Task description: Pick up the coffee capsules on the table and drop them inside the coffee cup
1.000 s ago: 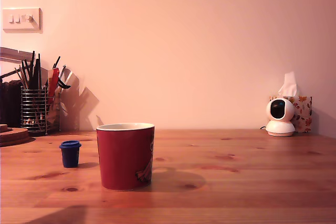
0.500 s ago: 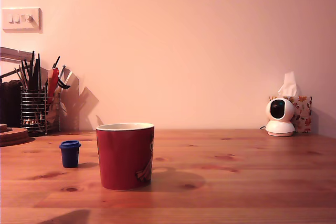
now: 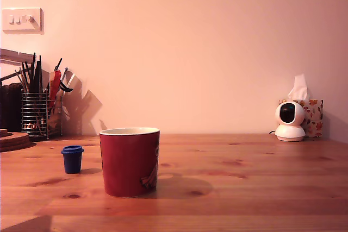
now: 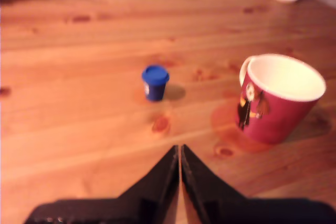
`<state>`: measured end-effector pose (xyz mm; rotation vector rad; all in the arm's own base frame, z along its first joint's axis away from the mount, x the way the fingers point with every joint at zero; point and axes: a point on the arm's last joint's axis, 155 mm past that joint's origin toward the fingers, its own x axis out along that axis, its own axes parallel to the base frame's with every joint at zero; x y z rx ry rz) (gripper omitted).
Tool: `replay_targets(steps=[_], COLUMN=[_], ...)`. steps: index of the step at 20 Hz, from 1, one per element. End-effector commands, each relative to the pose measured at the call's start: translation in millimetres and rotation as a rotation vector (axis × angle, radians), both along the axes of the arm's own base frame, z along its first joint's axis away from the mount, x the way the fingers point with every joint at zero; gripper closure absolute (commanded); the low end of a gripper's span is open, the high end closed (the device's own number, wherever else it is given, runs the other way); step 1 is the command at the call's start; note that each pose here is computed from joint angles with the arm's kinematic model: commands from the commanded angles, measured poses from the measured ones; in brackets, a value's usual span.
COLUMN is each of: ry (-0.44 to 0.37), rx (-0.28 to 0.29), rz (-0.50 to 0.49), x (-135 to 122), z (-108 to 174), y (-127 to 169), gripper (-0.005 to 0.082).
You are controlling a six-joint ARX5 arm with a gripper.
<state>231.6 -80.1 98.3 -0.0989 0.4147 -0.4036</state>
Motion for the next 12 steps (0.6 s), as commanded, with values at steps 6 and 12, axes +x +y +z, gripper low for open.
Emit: replay_targets(steps=[6, 12], ry=[-0.065, -0.024], rx=[0.008, -0.001], rz=[-0.025, -0.056], x=[7, 5], z=[11, 2], y=[-4, -10], gripper=[0.0793, 0.0736])
